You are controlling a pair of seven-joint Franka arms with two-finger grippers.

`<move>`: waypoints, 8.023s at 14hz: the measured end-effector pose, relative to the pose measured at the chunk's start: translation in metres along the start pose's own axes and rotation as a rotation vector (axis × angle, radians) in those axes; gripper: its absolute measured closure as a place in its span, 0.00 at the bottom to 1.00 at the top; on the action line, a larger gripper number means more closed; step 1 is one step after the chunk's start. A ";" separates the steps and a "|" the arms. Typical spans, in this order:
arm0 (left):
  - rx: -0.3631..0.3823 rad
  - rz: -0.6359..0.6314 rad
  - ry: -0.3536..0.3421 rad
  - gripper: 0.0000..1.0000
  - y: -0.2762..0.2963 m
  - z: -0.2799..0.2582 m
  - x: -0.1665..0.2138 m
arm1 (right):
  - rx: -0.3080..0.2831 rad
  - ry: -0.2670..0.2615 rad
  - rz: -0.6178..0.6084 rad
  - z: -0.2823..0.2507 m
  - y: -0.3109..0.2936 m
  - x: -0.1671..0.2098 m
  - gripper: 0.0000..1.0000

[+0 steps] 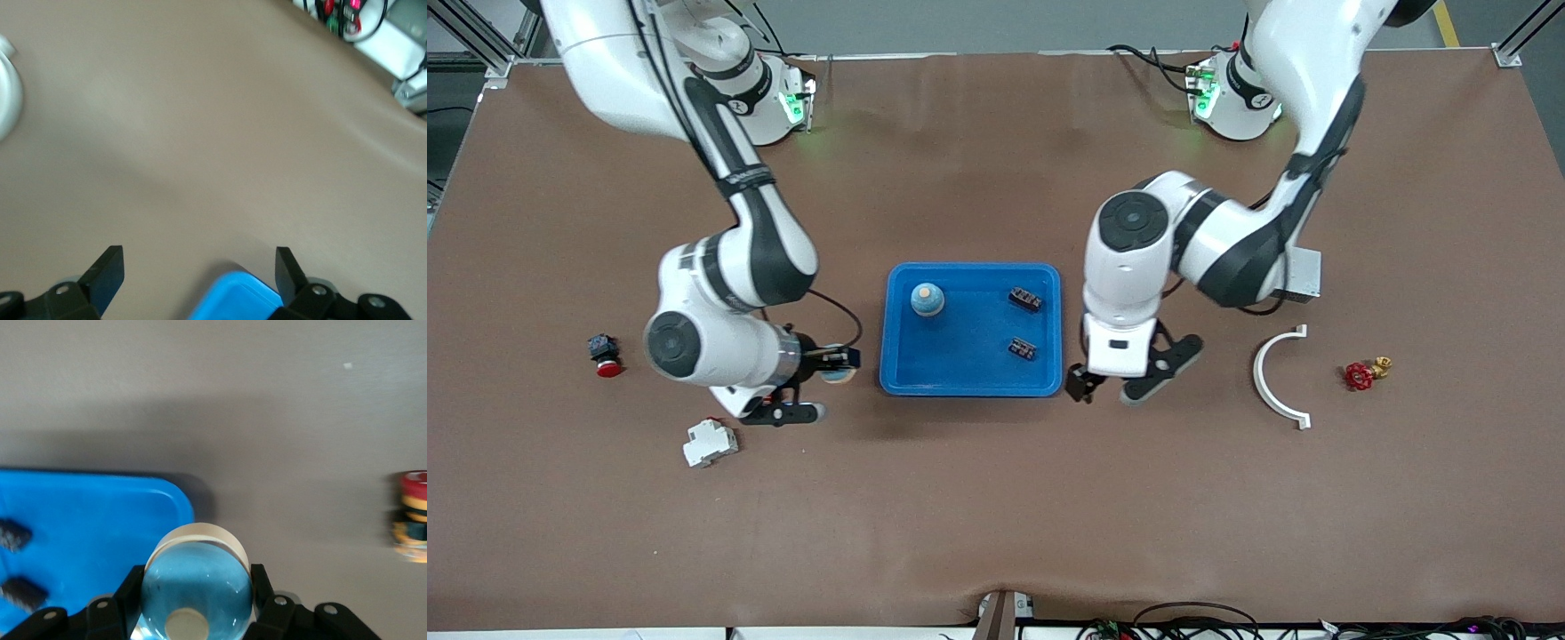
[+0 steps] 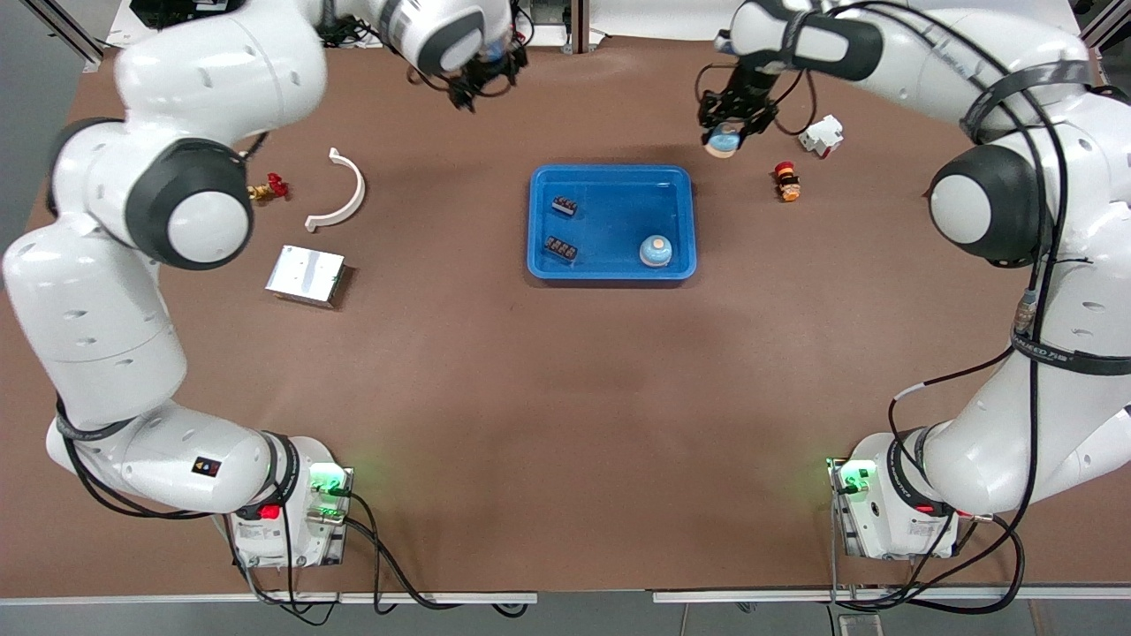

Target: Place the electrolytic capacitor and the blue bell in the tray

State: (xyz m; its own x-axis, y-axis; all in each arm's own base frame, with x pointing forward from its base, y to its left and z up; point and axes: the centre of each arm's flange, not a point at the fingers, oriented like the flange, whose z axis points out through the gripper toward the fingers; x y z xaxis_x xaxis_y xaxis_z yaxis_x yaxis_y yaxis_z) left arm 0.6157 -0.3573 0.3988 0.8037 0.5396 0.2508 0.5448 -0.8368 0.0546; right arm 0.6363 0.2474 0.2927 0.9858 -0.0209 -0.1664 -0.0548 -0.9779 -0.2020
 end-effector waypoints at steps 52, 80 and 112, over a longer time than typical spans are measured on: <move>0.015 0.580 -0.238 0.00 -0.282 -0.235 0.158 | -0.056 -0.106 0.006 -0.208 0.219 -0.027 0.00; 0.010 0.581 -0.227 0.00 -0.281 -0.240 0.158 | -0.163 0.096 0.049 -0.356 0.212 -0.123 0.00; 0.006 0.578 -0.214 0.00 -0.283 -0.246 0.158 | -0.164 0.050 0.053 -0.354 0.212 -0.118 0.00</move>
State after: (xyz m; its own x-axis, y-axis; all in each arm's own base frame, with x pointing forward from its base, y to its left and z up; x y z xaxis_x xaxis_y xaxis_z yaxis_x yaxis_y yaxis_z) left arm 0.5296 -0.0586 0.6608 0.9993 0.0057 0.0382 0.0072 -0.9993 -0.0376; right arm 0.5641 -0.0314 0.6115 0.9891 -0.0798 -0.1236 -0.0845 -0.9959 -0.0331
